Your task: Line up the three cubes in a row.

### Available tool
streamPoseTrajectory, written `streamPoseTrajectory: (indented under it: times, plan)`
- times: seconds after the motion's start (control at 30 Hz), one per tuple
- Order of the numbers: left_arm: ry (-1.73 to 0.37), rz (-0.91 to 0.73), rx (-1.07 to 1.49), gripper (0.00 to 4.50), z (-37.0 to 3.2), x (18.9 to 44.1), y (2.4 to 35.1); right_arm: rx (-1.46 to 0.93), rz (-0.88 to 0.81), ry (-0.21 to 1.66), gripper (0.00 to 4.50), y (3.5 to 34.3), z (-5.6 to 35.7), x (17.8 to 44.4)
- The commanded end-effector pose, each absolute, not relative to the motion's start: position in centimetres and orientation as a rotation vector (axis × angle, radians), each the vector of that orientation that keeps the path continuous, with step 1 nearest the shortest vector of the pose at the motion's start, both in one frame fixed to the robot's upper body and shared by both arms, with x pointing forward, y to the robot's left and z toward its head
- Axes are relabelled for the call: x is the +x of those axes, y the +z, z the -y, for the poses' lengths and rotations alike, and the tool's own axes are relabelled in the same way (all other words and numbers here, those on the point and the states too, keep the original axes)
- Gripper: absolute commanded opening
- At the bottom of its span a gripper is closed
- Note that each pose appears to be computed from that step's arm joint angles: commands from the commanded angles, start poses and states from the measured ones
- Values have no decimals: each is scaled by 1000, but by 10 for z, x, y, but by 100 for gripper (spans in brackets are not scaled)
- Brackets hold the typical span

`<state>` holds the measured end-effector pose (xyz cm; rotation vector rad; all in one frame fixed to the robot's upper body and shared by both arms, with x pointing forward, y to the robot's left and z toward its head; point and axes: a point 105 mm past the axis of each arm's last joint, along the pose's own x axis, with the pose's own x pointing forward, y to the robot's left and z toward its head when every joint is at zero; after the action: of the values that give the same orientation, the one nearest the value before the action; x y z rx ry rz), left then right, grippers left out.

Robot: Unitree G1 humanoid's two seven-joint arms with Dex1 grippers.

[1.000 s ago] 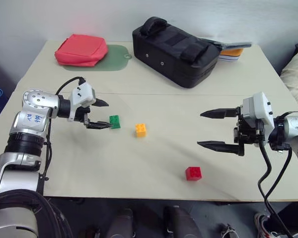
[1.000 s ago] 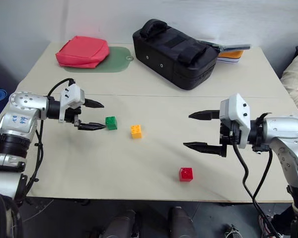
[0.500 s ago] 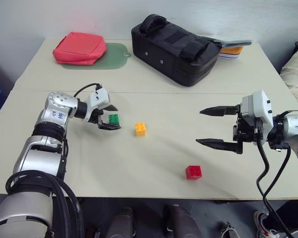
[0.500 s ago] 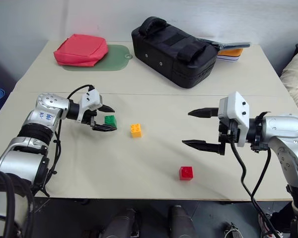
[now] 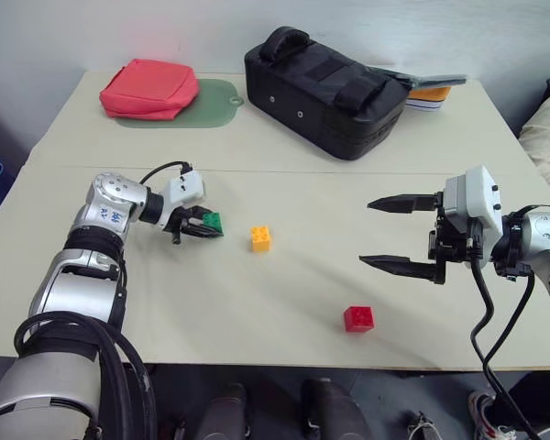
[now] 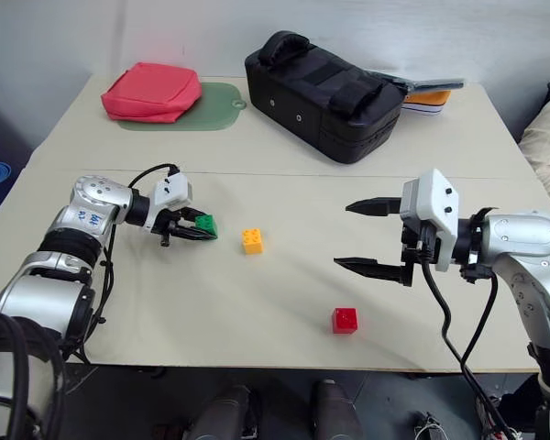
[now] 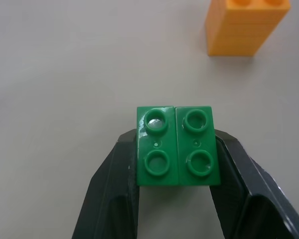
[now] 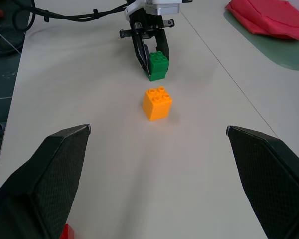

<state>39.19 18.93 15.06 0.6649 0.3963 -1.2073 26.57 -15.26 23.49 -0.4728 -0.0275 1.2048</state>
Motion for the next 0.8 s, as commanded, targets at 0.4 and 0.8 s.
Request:
streamPoseTrajectory:
  times: [0.4, 0.8]
  plan:
    - [-1620, -158, 805, 149, -98, 287, 182, -498, -97, 1340, 450, 206, 157, 234]
    - [-1537, -390, 711, 149, -47, 259, 125, -546, -192, 1397, 450, 181, 164, 227]
